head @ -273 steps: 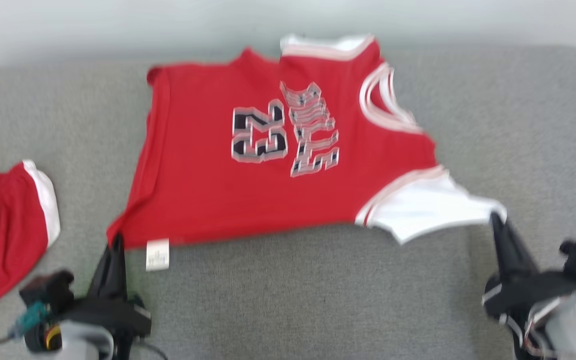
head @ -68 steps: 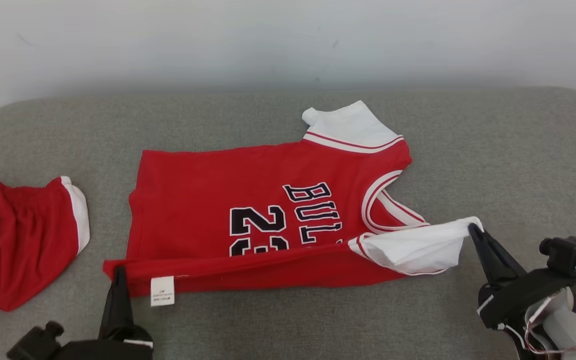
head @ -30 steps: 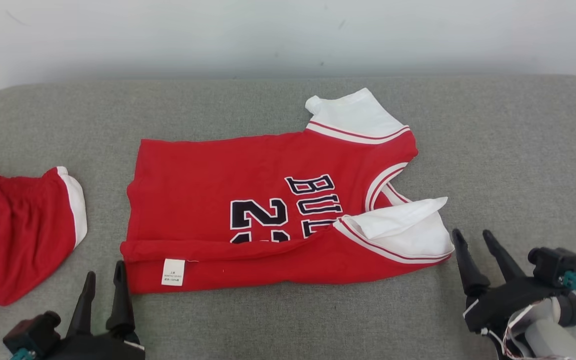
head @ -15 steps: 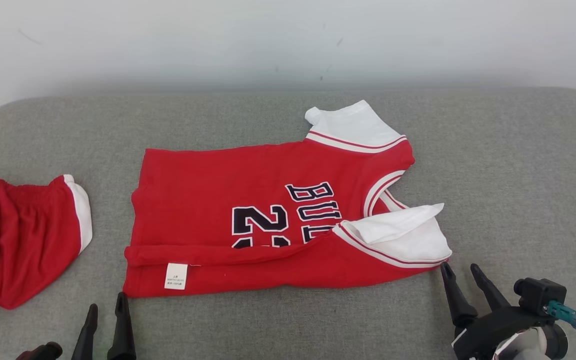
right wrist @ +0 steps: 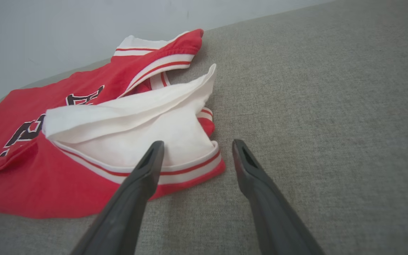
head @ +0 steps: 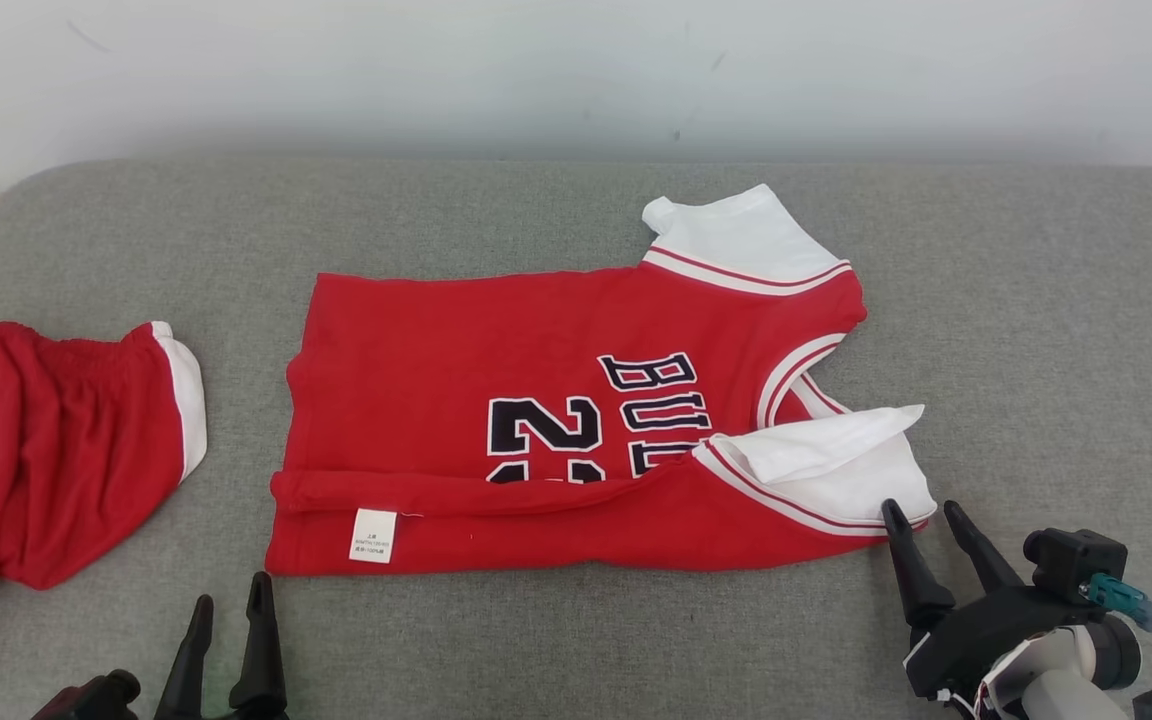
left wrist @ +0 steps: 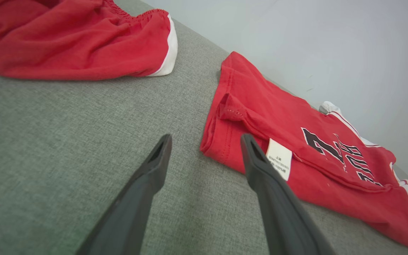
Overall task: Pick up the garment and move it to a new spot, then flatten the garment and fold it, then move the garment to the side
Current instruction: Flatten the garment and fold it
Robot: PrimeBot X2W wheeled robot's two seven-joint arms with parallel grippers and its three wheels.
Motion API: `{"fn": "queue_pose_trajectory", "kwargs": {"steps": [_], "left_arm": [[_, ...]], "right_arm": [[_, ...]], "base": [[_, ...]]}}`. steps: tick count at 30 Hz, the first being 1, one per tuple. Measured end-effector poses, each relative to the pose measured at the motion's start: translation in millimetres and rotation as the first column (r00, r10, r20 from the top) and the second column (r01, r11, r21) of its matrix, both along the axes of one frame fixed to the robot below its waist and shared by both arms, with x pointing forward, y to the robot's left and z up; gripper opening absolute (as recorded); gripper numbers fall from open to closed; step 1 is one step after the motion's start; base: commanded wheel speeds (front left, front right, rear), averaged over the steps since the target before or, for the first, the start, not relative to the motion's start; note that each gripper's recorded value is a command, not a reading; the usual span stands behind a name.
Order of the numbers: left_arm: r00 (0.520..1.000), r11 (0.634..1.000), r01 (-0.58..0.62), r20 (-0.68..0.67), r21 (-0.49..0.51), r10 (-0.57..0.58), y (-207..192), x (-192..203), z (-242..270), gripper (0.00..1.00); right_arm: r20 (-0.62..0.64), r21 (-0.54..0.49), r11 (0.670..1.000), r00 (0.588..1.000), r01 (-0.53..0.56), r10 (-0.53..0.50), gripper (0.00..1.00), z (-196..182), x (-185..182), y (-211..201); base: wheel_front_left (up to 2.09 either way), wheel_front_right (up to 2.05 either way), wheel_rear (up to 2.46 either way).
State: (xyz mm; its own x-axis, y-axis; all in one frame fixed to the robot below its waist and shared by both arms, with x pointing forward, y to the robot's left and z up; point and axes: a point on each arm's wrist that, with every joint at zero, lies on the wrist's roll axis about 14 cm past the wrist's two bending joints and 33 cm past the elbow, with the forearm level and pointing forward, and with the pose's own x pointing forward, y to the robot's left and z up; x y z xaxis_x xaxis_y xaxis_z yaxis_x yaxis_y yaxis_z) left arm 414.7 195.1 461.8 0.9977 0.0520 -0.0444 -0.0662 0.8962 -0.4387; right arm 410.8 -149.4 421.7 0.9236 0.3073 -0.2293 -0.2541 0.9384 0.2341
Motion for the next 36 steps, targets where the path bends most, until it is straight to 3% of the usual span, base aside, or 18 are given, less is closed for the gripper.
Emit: {"fn": "queue_pose_trajectory", "kwargs": {"steps": [1,2,3,4,5,35,36], "left_arm": [[1.0,1.0,-0.001,-0.001,-0.001,0.001,0,0,0,1.0],[1.0,1.0,-0.002,-0.003,-0.004,0.002,0,0,-1,1.0],[1.0,1.0,-0.001,-0.006,-0.006,0.001,0,0,-2,1.0],[1.0,1.0,-0.001,-0.009,-0.008,0.001,0,0,-3,1.0],[1.0,1.0,0.001,-0.012,-0.01,-0.001,-1,0,-4,1.0],[0.992,0.995,0.096,-0.074,-0.032,-0.098,-36,43,-25,1.0],[0.992,0.994,0.1,-0.074,-0.034,-0.102,-37,43,-26,0.94]], "right_arm": [[0.001,-0.004,1.0,1.0,-0.003,0.003,0.91,0,1,0],[0.0,-0.01,1.0,1.0,-0.007,0.007,0.56,-1,1,1],[-0.002,-0.011,1.0,1.0,-0.007,0.007,0.33,-2,1,1],[-0.003,-0.016,1.0,1.0,-0.011,0.011,0.26,-3,1,1],[-0.003,-0.022,1.0,1.0,-0.015,0.015,0.02,-3,0,1],[-0.031,-0.044,0.999,0.999,-0.018,0.017,0.0,-15,-8,-8],[-0.03,-0.044,0.999,0.999,-0.017,0.016,0.0,-14,-9,-8]], "base": [[0.0,0.0,0.0],[0.0,0.0,0.0],[0.0,0.0,0.0],[0.0,0.0,0.0],[0.0,0.0,0.0],[0.0,0.0,0.0],[0.0,0.0,0.0]]}}
